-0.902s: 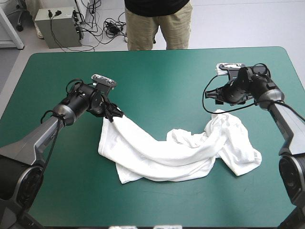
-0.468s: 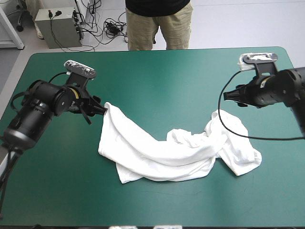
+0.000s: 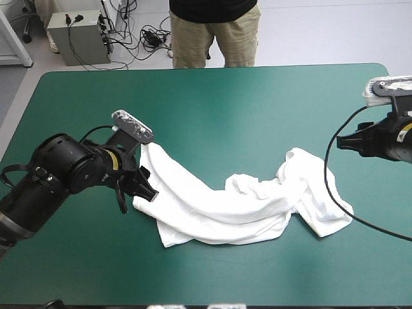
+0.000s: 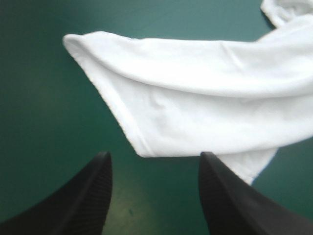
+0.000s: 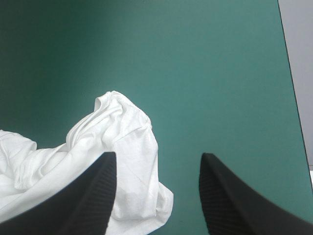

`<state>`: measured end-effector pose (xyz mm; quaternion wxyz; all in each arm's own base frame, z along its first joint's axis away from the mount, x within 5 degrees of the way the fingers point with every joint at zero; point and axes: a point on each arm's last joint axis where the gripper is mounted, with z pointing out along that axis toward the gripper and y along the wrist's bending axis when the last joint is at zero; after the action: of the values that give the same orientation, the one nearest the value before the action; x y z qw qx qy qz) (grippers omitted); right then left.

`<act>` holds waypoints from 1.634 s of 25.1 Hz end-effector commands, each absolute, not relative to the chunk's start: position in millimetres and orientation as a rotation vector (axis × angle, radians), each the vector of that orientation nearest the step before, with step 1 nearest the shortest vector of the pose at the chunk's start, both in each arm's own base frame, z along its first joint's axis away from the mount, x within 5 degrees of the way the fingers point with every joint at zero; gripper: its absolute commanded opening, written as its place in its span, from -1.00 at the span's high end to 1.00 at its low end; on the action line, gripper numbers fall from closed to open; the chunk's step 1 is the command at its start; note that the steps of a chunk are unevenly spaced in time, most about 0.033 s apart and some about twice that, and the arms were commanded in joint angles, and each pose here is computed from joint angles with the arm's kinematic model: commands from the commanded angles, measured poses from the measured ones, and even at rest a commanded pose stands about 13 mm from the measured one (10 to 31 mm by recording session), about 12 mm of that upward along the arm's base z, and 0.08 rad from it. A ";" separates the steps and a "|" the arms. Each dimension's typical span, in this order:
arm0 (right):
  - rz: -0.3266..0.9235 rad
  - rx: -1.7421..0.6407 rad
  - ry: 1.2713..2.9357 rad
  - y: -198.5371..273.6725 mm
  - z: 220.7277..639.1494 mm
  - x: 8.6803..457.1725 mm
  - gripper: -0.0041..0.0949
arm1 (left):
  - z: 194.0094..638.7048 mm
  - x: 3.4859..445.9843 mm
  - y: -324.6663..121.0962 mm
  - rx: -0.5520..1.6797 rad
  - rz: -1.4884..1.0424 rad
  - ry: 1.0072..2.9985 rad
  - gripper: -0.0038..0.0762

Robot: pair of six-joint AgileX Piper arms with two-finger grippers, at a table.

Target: Fold the cloth

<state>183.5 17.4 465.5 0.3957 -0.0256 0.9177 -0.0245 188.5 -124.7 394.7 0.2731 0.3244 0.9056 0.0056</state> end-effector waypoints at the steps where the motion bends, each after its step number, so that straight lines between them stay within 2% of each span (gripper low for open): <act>1: -0.085 -0.045 2.291 13.5 472.8 177.2 -0.07 | 389.4 174.1 -130.2 0.883 -0.091 2.496 -0.06; 15: -0.092 -0.020 2.448 15.5 427.3 187.5 -0.06 | 294.5 145.0 -171.3 0.990 -0.178 2.643 -0.06; 30: -0.090 -0.021 2.453 15.6 427.0 187.1 -0.06 | 212.1 173.8 -207.5 1.118 0.026 2.817 -0.05; 31: -0.090 -0.021 2.453 15.6 427.0 187.1 -0.06 | 209.2 174.2 -208.3 1.121 0.031 2.827 0.05; 34: -0.084 -0.019 2.456 16.0 426.3 187.2 -0.07 | 206.9 174.6 -208.9 1.123 0.037 2.834 0.75; 35: -0.081 -0.014 2.462 16.2 424.5 187.4 -0.07 | 206.9 174.7 -208.8 1.124 0.039 2.833 0.92; 41: -0.083 0.025 2.623 17.6 377.3 189.0 -0.07 | 206.9 174.8 -208.8 1.128 0.040 2.831 0.93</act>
<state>192.8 19.3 386.1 0.2666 0.0034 0.9634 -0.0284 172.8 -206.8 205.5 0.0328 0.3705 0.9281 0.0183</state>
